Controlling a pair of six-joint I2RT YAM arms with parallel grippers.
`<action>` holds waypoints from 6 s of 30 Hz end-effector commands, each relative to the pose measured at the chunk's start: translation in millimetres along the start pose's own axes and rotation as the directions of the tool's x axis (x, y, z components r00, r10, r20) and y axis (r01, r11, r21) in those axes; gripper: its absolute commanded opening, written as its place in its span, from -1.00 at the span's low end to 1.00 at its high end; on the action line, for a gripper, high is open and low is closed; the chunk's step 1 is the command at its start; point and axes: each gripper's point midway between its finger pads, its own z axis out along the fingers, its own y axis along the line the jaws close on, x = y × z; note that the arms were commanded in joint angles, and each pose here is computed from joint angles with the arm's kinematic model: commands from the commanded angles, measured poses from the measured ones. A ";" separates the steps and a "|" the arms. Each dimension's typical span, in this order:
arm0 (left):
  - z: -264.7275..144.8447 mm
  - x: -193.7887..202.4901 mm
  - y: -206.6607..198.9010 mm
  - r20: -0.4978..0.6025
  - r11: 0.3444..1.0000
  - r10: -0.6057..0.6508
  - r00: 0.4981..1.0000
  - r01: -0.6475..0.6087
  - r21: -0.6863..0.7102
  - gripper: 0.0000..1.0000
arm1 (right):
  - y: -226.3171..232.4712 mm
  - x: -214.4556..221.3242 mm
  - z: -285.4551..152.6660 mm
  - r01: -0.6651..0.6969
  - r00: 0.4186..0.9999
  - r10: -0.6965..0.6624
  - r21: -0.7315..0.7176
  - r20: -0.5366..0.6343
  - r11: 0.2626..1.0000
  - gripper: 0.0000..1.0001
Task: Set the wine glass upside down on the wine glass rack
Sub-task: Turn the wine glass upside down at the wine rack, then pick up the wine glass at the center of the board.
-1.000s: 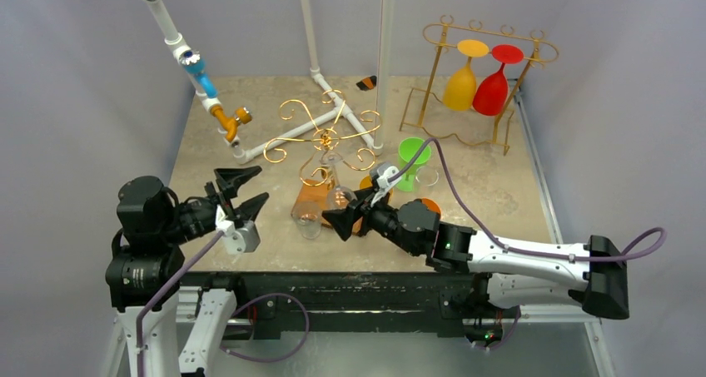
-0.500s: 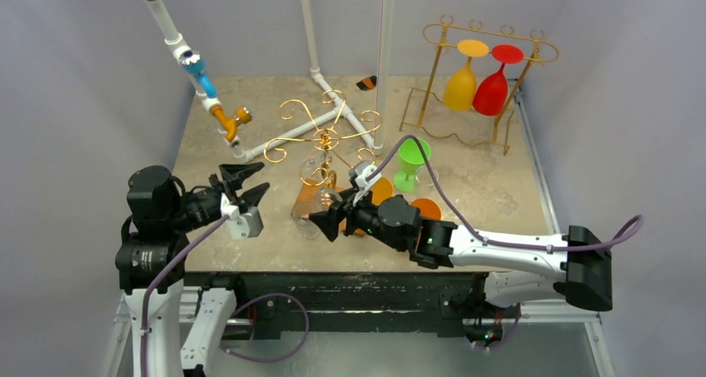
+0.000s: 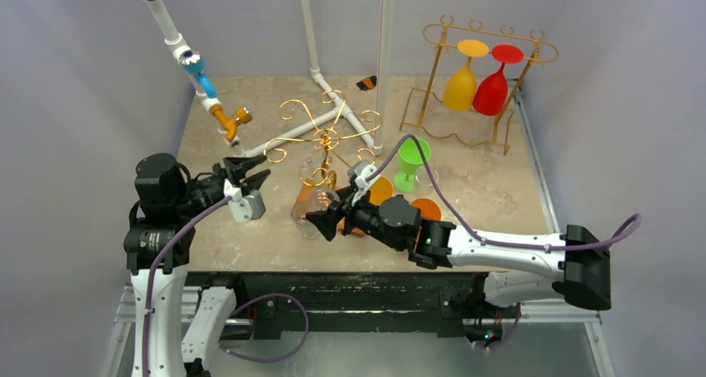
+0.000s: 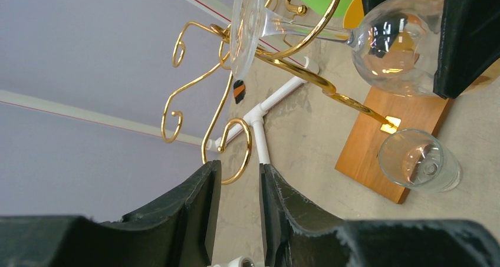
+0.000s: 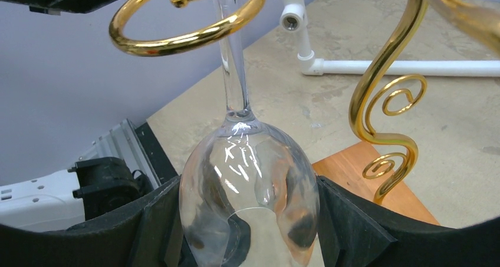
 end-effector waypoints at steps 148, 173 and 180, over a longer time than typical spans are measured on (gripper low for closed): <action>27.2 38.4 6.7 0.018 0.982 0.186 0.982 -0.187 0.036 0.16 | -171.6 17.6 -92.7 -0.218 0.920 0.390 0.781 -0.035 0.585 -0.14; 20.0 13.8 9.9 0.070 0.926 0.377 0.924 -0.377 -0.017 -0.18 | -186.1 39.4 -78.5 -0.163 0.915 0.391 0.793 -0.101 0.587 -0.35; 25.3 21.2 9.5 0.075 0.910 0.414 0.907 -0.416 -0.001 -0.16 | -189.7 41.8 -84.4 -0.153 0.916 0.387 0.803 -0.103 0.577 -0.72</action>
